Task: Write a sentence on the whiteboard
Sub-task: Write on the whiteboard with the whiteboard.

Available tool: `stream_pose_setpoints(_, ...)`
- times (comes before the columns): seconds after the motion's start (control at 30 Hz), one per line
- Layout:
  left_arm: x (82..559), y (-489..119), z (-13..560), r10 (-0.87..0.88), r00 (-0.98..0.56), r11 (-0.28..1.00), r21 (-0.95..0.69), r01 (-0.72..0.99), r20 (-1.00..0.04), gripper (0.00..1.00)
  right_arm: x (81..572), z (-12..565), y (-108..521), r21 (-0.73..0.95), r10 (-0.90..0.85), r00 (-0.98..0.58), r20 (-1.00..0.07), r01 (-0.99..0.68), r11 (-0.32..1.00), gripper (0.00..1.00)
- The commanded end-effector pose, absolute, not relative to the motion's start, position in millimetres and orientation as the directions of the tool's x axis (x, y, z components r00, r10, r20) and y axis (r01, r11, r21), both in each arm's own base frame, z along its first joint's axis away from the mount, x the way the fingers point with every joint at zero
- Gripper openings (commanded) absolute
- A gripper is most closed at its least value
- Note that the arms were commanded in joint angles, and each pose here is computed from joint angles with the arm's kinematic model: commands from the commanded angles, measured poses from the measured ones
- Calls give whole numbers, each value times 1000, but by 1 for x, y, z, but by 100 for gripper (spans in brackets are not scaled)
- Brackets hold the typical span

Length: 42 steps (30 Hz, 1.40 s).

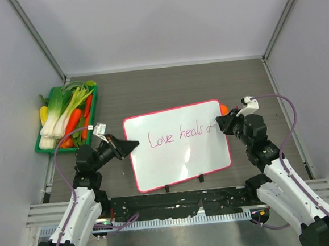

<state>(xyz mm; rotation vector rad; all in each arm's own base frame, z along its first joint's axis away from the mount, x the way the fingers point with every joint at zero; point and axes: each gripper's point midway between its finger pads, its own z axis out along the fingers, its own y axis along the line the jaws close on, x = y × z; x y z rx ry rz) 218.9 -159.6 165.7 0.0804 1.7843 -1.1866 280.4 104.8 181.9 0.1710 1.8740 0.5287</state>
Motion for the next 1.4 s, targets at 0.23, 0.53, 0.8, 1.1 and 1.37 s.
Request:
stream_pose_setpoints(0.23, 237, -139, 144, -353, -437, 671, -549, 499, -827, 0, 271, 179, 106, 430, 346, -380, -858, -159, 889, 1)
stream_pose_setpoints(0.53, 237, -140, 144, -350, -440, 670, -549, 500, -827, 0, 263, 170, 104, 429, 342, -399, -851, -153, 890, 1)
stream_pose_setpoints(0.8, 237, -139, 144, -352, -436, 671, -548, 499, -828, 0, 267, 178, 101, 422, 345, -380, -858, -140, 895, 1)
stream_pose_setpoints(1.1, 237, -139, 144, -352, -437, 671, -549, 498, -828, 0, 272, 223, 93, 414, 368, -262, -892, -149, 898, 1)
stream_pose_setpoints(1.37, 238, -139, 144, -352, -438, 672, -549, 497, -827, 0, 283, 244, 89, 432, 403, -197, -894, -133, 892, 1)
